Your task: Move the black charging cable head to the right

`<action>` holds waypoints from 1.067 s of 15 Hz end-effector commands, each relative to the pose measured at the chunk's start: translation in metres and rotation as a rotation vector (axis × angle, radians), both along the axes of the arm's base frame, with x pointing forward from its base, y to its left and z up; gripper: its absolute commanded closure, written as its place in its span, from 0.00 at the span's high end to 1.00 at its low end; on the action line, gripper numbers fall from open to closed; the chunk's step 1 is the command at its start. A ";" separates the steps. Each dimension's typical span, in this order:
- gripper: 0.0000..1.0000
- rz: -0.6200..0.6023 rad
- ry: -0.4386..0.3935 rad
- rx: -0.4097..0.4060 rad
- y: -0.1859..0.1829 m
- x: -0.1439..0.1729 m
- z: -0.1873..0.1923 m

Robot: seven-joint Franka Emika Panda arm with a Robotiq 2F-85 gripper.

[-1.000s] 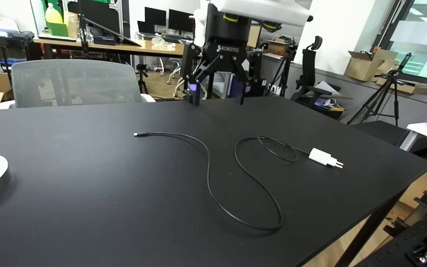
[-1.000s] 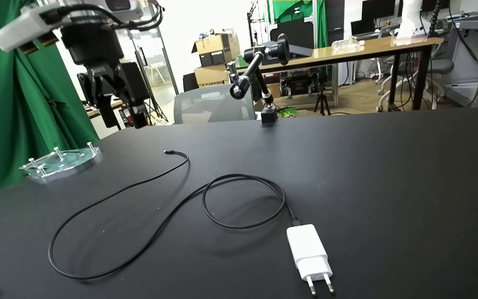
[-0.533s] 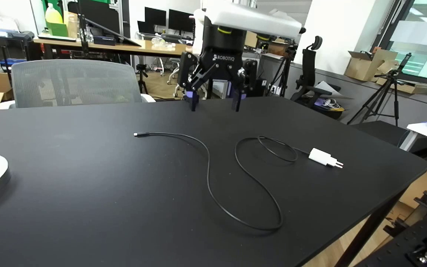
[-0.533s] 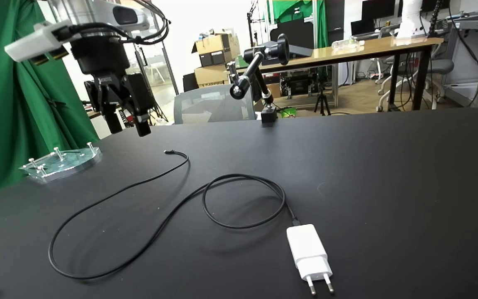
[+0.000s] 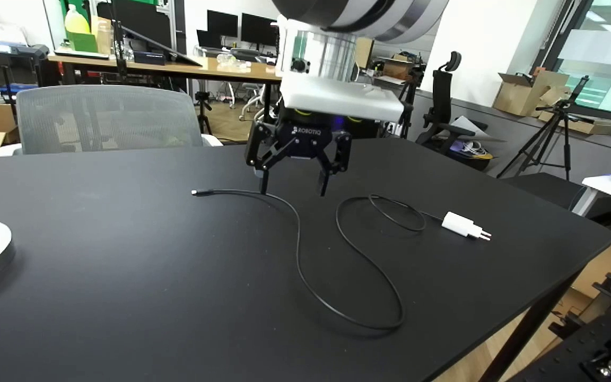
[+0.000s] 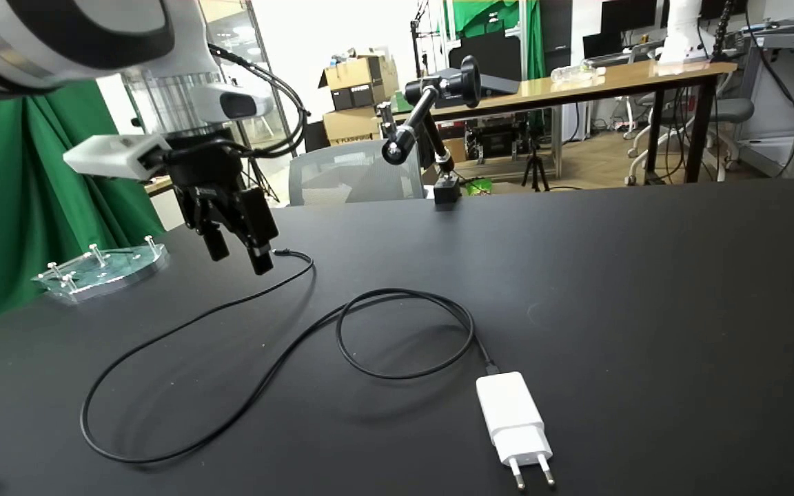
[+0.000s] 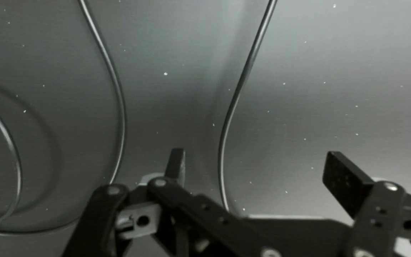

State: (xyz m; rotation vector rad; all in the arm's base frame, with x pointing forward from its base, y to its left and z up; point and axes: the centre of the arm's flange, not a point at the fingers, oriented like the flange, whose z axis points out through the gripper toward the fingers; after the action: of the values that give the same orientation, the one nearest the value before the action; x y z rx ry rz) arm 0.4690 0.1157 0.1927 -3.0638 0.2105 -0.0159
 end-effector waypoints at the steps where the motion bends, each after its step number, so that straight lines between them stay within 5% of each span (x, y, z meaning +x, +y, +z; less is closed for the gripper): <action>1: 1.00 -0.054 0.018 0.002 -0.009 0.010 -0.030; 5: 1.00 -0.096 0.062 -0.001 -0.023 0.010 -0.056; 6: 0.75 -0.103 0.067 -0.001 -0.024 0.011 -0.060; 7: 0.75 -0.108 0.071 -0.001 -0.026 0.011 -0.063; 16: 0.11 -0.117 0.040 0.004 -0.023 0.018 -0.054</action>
State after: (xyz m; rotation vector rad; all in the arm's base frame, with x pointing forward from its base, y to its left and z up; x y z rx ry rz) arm 0.4825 0.0905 0.1305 -3.0478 0.3791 0.0774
